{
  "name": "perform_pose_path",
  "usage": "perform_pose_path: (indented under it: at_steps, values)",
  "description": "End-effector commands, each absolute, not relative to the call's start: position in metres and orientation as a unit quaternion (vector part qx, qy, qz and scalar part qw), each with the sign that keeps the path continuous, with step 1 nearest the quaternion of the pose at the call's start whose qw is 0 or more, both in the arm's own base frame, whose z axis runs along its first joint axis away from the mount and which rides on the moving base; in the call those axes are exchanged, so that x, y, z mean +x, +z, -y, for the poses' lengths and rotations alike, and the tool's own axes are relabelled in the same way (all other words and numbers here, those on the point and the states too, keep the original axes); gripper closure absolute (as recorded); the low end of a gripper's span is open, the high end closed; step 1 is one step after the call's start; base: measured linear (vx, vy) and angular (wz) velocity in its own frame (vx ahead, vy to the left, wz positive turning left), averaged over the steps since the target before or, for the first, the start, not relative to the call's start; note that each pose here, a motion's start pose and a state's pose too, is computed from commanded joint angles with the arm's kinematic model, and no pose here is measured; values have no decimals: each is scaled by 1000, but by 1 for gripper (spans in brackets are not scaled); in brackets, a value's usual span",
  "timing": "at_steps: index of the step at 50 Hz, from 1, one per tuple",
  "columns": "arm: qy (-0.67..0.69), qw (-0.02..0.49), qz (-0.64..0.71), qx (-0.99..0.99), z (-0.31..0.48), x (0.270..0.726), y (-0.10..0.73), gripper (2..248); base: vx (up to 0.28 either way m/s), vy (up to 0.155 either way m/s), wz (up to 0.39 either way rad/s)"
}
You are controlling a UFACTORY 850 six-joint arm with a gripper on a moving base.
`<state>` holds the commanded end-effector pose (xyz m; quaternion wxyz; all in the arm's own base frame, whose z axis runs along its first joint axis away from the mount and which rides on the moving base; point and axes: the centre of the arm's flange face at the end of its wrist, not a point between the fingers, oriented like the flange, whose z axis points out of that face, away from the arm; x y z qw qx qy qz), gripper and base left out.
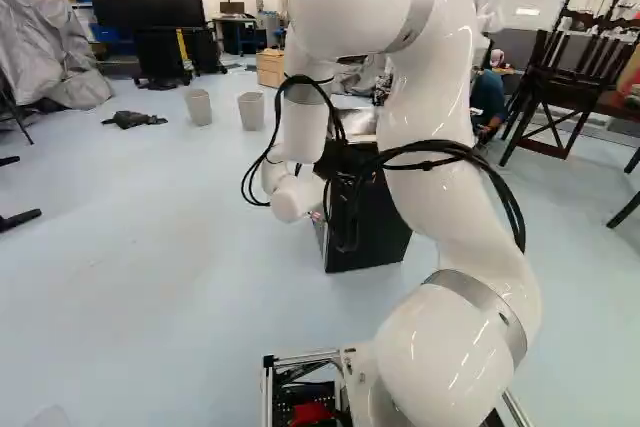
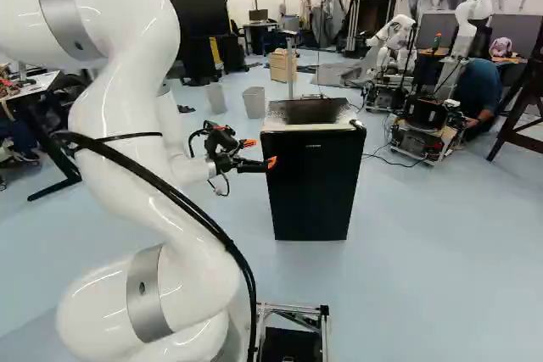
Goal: Grab a drink from the fridge
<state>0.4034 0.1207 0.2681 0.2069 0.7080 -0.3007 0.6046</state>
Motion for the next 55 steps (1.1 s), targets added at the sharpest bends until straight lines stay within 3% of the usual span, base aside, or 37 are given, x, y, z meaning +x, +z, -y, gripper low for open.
perform_pose_path:
  at_steps: [55]
  values:
    - [621,184,319,692,-162,453,263,3,0,0,0]
